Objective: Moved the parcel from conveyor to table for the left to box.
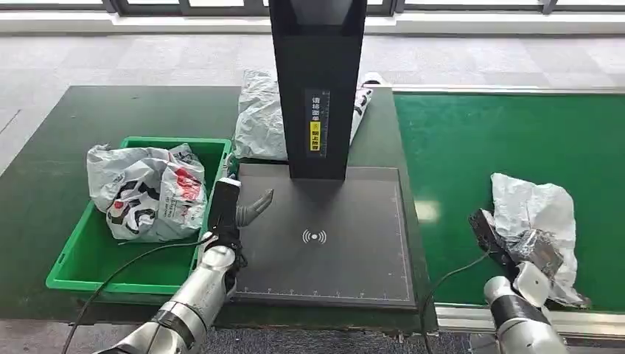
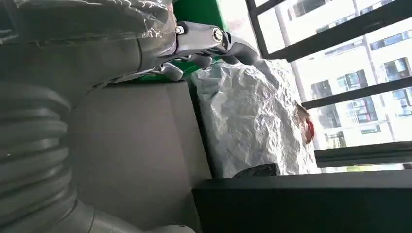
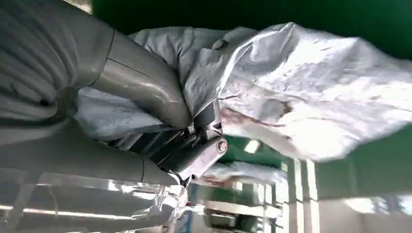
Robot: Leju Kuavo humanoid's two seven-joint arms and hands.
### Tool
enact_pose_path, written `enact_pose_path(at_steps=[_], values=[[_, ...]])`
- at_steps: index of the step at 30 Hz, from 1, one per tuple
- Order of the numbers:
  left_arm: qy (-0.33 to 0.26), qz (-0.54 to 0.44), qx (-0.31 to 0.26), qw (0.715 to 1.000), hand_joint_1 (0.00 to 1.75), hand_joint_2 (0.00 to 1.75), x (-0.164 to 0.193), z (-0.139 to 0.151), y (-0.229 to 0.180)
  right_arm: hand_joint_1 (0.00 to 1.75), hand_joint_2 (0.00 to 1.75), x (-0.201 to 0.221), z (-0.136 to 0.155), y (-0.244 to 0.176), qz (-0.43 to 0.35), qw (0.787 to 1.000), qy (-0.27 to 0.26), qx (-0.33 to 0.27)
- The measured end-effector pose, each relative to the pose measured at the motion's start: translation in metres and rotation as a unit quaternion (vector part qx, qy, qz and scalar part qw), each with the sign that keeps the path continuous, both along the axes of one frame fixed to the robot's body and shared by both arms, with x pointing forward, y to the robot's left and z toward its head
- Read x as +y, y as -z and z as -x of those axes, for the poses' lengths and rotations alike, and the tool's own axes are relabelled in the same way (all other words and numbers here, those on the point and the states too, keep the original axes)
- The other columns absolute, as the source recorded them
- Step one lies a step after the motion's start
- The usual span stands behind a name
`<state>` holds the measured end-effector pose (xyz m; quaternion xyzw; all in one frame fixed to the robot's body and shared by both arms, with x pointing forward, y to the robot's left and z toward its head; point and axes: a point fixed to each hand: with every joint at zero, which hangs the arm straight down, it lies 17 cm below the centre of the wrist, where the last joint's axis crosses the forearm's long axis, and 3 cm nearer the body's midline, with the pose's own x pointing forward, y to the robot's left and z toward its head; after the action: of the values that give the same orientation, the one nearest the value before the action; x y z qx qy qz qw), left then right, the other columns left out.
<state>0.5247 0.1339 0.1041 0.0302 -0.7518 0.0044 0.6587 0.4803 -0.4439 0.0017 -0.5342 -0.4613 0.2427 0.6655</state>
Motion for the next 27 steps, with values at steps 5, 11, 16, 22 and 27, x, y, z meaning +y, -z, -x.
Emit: enact_pose_path(at_steps=[5, 11, 16, 22, 27], values=[[-0.002, -0.010, -0.013, 1.000, 0.00, 1.75, 0.001, -0.001, -0.006, 1.75, 1.75, 0.105, -0.028, -0.032, -0.094, 0.986, -0.116, -0.077], [-0.011, -0.026, -0.030, 0.999, 0.00, 1.75, 0.008, -0.004, -0.017, 1.75, 1.75, 0.233, -0.030, -0.086, -0.132, 0.956, -0.237, -0.114], [-0.014, -0.038, -0.038, 0.998, 0.00, 1.75, 0.008, -0.005, -0.022, 1.75, 1.75, 0.334, -0.008, -0.116, -0.108, 0.918, -0.361, -0.120], [-0.011, -0.046, -0.041, 0.998, 0.00, 1.75, 0.007, -0.005, -0.024, 1.75, 1.75, 0.385, 0.010, -0.129, -0.115, 0.892, -0.421, -0.117], [-0.003, -0.048, -0.046, 0.998, 0.00, 1.75, -0.004, -0.006, -0.029, 1.75, 1.75, 0.423, 0.027, -0.121, -0.103, 0.876, -0.463, -0.085]])
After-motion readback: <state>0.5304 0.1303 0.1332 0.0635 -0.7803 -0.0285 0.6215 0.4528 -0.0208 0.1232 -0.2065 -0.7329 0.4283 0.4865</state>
